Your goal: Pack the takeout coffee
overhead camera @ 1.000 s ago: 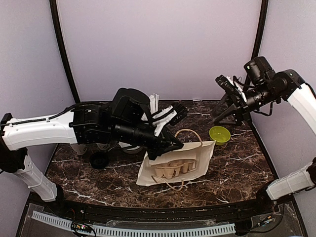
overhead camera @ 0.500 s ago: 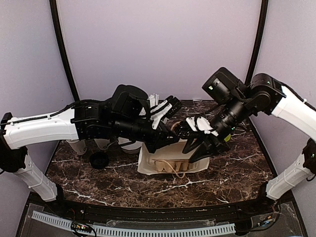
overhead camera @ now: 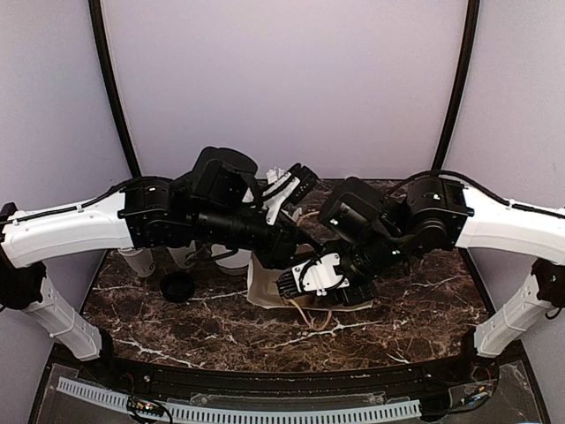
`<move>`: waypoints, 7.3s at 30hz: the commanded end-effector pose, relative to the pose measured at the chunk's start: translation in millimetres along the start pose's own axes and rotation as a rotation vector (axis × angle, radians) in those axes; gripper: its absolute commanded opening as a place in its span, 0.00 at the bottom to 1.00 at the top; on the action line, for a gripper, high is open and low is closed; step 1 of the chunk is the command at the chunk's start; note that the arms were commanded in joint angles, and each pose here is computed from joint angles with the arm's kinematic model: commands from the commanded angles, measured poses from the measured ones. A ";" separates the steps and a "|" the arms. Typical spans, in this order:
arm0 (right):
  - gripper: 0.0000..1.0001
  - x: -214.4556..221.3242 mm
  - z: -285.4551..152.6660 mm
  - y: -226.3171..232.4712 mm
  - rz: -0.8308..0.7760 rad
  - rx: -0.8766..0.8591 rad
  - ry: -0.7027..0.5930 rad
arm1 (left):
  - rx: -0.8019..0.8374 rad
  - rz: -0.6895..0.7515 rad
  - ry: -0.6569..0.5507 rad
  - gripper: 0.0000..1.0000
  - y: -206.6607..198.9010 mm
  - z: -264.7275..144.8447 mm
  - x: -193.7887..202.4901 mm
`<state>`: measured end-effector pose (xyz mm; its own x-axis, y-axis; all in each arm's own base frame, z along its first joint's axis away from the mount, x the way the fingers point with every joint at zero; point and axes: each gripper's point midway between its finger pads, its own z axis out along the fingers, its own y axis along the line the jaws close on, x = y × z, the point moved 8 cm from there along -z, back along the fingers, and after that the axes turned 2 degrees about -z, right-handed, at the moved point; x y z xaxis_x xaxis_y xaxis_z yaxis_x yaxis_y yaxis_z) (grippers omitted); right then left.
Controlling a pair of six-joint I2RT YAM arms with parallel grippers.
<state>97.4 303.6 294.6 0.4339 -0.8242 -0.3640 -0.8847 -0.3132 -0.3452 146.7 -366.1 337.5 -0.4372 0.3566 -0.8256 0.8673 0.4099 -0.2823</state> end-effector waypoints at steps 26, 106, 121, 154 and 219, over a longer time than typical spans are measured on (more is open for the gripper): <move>0.35 -1.0 52.9 -19.4 0.038 0.126 0.121 | -0.249 0.031 -0.321 0.70 12.9 -122.9 -18.5; 0.00 38.8 -59.9 -71.5 0.238 -0.380 -0.385 | -0.112 0.052 -0.179 0.74 37.5 -50.2 -34.9; 0.00 39.3 -48.5 -84.4 0.276 -0.358 -0.356 | 0.179 0.166 -0.294 0.56 23.1 -6.1 -52.6; 0.00 23.1 -187.0 -106.0 0.183 0.160 -0.538 | -0.188 0.165 -0.513 0.71 63.2 -73.8 -88.8; 0.46 292.5 -59.9 -18.2 0.892 0.041 0.178 | -0.463 0.179 -0.456 0.72 74.2 -128.2 -56.9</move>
<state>205.5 70.2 257.9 -0.3497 -0.8305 -0.4336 -0.9116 0.4085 -0.0472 210.9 -255.1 418.8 -0.0727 0.1222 -0.9898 0.6754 0.7363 0.0413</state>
